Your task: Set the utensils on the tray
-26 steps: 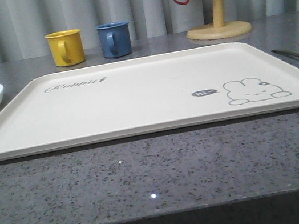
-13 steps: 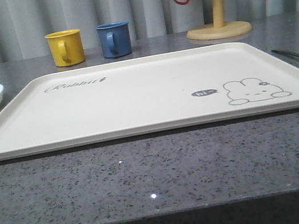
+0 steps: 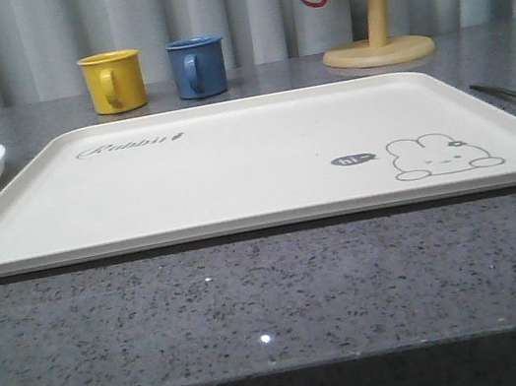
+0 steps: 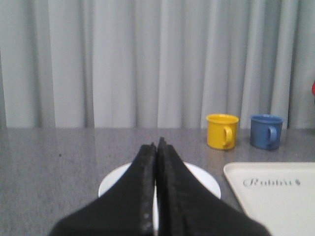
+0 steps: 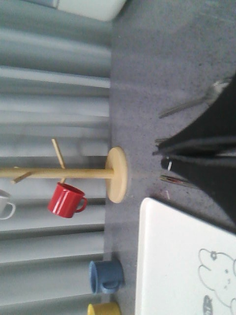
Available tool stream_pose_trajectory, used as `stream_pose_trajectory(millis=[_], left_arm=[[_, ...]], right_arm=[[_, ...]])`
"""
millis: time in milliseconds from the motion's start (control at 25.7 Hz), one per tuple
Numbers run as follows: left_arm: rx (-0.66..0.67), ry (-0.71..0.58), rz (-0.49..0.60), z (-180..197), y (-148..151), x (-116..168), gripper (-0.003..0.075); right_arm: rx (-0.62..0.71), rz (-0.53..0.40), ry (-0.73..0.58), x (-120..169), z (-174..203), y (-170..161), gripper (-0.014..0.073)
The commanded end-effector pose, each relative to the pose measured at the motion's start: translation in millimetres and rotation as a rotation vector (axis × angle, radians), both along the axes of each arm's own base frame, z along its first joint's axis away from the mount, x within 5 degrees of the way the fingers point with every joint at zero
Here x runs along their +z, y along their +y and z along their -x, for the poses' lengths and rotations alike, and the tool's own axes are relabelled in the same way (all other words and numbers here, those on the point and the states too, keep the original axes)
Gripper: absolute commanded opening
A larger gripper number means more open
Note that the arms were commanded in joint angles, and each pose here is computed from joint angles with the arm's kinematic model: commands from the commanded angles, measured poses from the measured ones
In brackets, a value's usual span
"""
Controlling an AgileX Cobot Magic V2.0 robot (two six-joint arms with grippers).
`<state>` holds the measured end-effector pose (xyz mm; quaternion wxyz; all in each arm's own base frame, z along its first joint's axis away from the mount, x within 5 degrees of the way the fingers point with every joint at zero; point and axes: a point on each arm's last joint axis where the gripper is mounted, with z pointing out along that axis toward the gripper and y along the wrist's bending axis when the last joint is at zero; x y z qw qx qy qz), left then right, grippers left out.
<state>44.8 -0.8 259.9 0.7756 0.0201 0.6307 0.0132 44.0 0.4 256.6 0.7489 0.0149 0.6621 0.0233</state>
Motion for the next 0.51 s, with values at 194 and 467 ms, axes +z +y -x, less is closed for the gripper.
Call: stream_pose_trajectory(millis=[194, 467], left_arm=[[-0.003, 0.002, -0.025, 5, 0, 107, -0.0018], [-0.009, 0.221, -0.031, -29, -1, 127, -0.0018]], right_arm=[[0.0, 0.014, 0.067, 100, -5, 0, -0.0069], [0.002, 0.016, 0.339, 115, -48, 1, -0.0069]])
